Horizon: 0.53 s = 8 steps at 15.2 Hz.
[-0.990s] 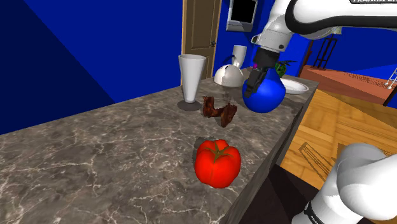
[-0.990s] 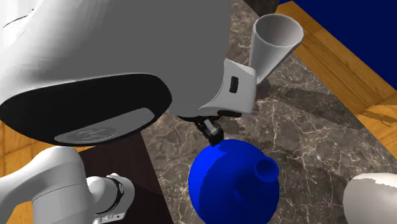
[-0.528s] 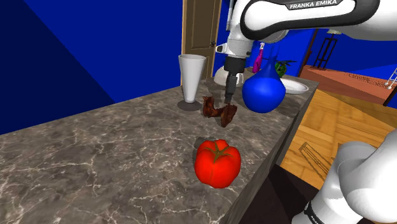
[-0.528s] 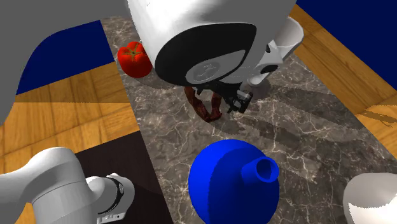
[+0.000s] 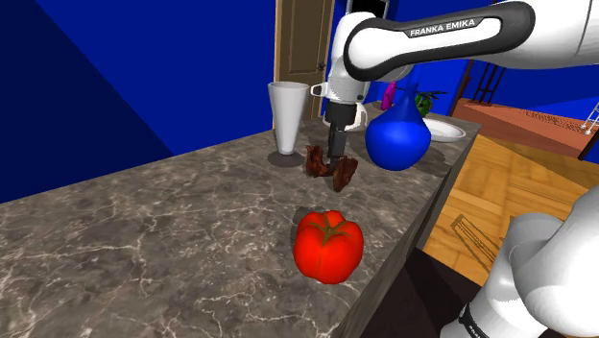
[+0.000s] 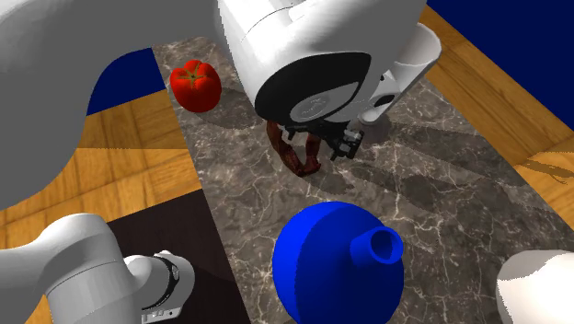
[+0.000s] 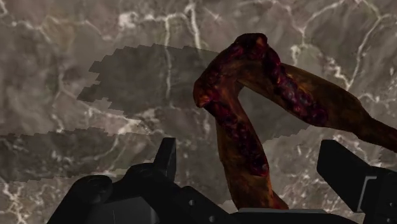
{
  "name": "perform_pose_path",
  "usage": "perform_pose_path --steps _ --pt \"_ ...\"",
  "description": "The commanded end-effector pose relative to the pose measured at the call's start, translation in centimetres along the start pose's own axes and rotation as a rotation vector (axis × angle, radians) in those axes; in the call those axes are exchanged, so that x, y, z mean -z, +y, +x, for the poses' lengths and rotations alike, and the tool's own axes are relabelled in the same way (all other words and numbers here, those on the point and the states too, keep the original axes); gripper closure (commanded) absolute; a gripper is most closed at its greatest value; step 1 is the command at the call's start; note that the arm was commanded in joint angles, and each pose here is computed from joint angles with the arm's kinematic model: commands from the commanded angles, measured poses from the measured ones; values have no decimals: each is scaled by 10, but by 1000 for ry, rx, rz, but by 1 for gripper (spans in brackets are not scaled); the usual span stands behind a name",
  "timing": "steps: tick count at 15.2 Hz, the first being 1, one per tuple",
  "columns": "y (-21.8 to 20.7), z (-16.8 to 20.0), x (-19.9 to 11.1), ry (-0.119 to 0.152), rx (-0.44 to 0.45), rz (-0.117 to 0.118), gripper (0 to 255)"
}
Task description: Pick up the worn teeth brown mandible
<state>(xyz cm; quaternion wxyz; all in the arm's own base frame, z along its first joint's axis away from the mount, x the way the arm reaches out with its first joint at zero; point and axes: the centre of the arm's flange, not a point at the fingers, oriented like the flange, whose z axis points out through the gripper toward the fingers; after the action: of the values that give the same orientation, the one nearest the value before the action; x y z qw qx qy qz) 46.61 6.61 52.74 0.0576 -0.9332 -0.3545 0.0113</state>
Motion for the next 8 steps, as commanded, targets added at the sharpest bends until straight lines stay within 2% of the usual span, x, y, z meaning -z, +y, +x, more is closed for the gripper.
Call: perform_pose_path --steps 1,2,3,8 --pt "1 0 -12 -8 0 5 0" --pt "1 0 -12 -8 0 5 0" --pt "0 0 -13 -8 0 5 255" --pt "0 1 -15 -8 0 4 255"
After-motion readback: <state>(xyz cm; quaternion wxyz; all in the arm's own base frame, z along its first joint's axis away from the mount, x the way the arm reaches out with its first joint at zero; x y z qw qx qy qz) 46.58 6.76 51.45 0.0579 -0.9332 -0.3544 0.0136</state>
